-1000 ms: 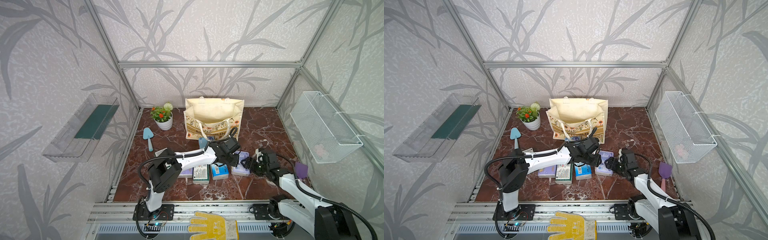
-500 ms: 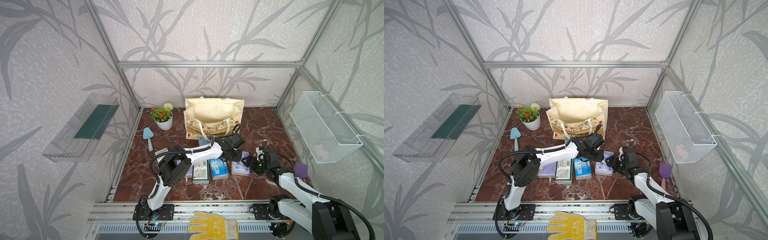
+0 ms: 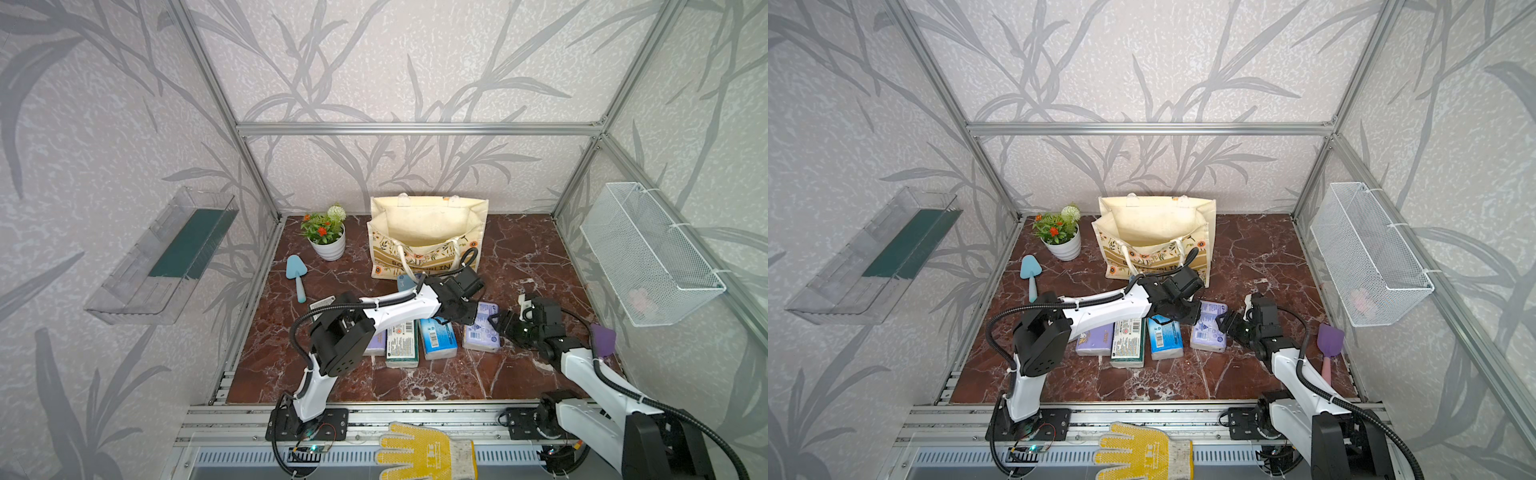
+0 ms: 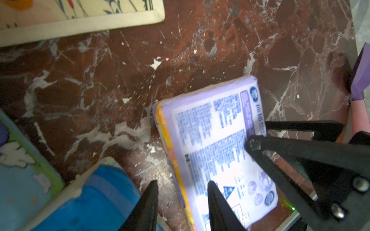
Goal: Put tissues into the canvas bag
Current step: Pick up the pack of facial tissues from the center of the board.
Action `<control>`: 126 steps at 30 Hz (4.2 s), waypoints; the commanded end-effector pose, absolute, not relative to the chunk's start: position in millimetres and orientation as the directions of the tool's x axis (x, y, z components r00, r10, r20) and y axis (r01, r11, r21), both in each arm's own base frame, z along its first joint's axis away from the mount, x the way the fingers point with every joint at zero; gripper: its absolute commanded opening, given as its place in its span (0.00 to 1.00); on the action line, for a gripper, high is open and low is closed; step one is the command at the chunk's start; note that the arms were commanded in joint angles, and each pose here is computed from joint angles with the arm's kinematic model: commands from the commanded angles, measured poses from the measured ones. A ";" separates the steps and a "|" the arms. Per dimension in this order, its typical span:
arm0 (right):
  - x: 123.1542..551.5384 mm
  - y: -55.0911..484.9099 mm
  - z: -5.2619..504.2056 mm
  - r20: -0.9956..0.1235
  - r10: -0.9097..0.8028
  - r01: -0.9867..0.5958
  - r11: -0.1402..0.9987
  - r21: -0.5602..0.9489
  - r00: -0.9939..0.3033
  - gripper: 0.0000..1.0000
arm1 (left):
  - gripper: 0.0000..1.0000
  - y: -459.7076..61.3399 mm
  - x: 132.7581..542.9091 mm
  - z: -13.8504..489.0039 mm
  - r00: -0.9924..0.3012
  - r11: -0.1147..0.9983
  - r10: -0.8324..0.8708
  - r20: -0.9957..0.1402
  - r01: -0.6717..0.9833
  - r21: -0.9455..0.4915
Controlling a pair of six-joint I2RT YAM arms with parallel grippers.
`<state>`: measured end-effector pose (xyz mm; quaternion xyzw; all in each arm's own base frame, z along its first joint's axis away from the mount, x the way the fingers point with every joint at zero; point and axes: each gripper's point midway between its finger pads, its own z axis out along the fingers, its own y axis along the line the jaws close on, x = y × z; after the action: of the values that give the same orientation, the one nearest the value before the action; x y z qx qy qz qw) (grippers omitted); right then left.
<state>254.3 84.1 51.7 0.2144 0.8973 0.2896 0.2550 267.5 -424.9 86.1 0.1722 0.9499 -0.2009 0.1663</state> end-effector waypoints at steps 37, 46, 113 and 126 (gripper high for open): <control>279.7 91.1 73.9 -0.347 0.560 0.184 0.684 0.706 -0.753 0.58 | 0.33 -480.7 306.0 97.1 -0.883 0.769 0.274 -0.381 0.439 -0.465; 258.2 74.9 52.6 -0.345 0.538 0.231 0.737 0.635 -0.769 0.80 | 0.34 -451.4 290.3 95.2 -0.893 0.796 0.253 -0.372 0.411 -0.444; 288.8 121.7 84.8 -0.333 0.509 -0.001 0.547 0.837 -0.794 0.48 | 0.35 -420.9 302.5 65.5 -0.929 0.837 0.171 -0.327 0.312 -0.450; 290.6 115.5 87.5 -0.366 0.482 0.002 0.607 0.795 -0.796 0.41 | 0.65 -415.6 305.9 92.3 -0.898 0.821 0.155 -0.411 0.349 -0.453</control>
<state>284.9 113.9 72.2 0.1678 0.8490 0.4229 0.2686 302.9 -417.9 68.6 0.1321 0.9434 -0.2622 0.1539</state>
